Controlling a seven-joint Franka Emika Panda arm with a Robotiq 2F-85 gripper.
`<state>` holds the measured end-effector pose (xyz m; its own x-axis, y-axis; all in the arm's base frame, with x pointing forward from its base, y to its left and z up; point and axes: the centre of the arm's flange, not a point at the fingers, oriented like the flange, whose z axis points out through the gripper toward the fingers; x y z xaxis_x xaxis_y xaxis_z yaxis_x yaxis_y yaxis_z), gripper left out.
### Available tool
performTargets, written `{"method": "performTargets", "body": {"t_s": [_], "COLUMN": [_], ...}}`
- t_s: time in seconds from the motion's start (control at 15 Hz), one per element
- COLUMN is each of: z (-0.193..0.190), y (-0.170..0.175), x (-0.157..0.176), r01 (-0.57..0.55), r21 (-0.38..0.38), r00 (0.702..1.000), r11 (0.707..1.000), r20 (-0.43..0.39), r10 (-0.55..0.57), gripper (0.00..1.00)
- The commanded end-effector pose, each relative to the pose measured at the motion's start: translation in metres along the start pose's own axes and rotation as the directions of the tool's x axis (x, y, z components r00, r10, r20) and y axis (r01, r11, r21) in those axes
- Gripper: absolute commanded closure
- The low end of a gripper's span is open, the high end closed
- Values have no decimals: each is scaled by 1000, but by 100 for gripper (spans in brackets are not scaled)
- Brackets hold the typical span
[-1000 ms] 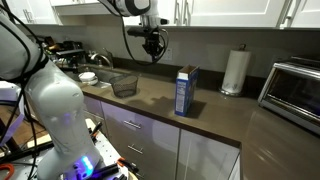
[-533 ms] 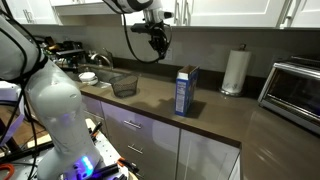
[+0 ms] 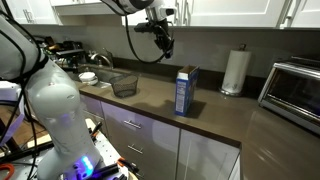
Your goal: Get the blue item on the table and place it in the blue box
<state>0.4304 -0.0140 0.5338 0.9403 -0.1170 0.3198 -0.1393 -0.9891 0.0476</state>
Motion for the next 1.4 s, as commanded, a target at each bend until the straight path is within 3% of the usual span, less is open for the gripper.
{"method": "performTargets", "body": {"t_s": [0.0,0.6,1.33], "z": [-6,-24,7], "y": [8,49,92], "x": [-1,-10,42], "r01": [-75,-190,-236], "r21": [-47,-53,-52], "r00": [997,981,972], "r11": [996,980,970], "r20": [-25,-42,7], "r10": [74,188,237], "gripper": [95,95,95]}}
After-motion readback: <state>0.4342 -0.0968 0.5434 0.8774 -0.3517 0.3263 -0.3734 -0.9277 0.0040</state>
